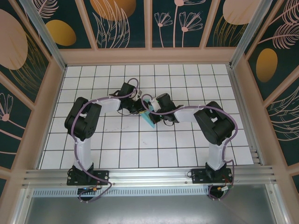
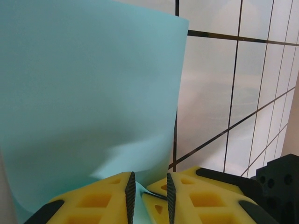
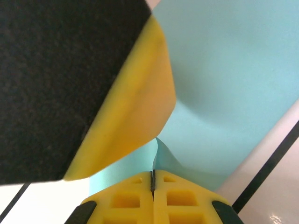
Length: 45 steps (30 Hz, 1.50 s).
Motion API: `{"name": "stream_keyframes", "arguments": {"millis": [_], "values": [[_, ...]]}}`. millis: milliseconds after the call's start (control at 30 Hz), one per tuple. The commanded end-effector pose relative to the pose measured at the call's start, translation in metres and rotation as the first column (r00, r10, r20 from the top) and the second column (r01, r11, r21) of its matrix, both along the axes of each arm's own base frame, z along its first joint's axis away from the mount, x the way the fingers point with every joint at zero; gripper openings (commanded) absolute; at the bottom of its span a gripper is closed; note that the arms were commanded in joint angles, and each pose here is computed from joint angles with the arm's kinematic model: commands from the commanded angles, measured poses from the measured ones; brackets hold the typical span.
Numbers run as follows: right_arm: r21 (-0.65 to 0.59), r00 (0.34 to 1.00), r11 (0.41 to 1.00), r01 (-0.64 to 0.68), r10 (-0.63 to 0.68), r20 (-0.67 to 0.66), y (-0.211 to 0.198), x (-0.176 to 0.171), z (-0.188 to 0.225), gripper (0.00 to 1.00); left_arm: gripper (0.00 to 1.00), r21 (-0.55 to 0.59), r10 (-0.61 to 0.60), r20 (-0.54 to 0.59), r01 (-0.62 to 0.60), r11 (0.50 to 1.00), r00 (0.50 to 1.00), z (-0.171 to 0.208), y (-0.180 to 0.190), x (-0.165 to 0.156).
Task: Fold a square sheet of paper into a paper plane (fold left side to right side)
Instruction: Third fold the triangle at the center of the table.
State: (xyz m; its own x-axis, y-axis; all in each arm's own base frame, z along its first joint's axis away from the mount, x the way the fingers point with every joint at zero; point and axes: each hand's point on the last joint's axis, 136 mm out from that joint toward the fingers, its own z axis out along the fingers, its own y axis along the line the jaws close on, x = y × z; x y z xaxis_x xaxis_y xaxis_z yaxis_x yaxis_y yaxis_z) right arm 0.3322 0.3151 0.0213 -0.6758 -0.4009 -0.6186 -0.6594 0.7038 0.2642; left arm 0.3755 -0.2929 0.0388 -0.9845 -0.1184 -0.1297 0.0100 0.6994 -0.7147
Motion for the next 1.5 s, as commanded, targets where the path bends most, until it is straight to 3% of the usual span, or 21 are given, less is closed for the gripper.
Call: {"name": "stream_keyframes", "arguments": {"millis": [0,467,733,967,1167,1467], "values": [[-0.031,0.998,0.999,-0.025,0.023,-0.066,0.001,-0.013,-0.015,0.03,0.27,0.036,0.012,0.004,-0.012,0.999,1.0,-0.004,0.005,0.002],[0.005,0.999,1.0,-0.021,0.021,-0.044,0.006,-0.007,0.003,0.15,0.28,0.068,0.017,-0.014,-0.016,0.998,1.0,-0.017,0.014,-0.009],[0.061,0.999,0.998,0.009,-0.007,-0.038,0.005,-0.001,0.023,0.3,0.27,0.083,0.022,-0.034,-0.02,0.996,0.999,-0.029,0.017,-0.014],[0.173,0.998,0.984,0.048,-0.041,-0.041,-0.007,0.0,0.065,0.42,0.27,0.097,0.03,-0.047,-0.026,0.995,0.998,-0.039,0.019,-0.015],[0.247,0.989,0.968,0.029,0.008,-0.146,-0.008,-0.016,0.07,0.45,0.27,0.093,0.034,-0.039,-0.03,0.995,0.999,-0.036,0.018,-0.013],[0.289,0.937,0.947,0.141,-0.034,-0.347,-0.007,-0.024,0.057,0.48,0.27,0.09,0.031,-0.035,-0.028,0.996,0.999,-0.033,0.018,-0.012]]}}
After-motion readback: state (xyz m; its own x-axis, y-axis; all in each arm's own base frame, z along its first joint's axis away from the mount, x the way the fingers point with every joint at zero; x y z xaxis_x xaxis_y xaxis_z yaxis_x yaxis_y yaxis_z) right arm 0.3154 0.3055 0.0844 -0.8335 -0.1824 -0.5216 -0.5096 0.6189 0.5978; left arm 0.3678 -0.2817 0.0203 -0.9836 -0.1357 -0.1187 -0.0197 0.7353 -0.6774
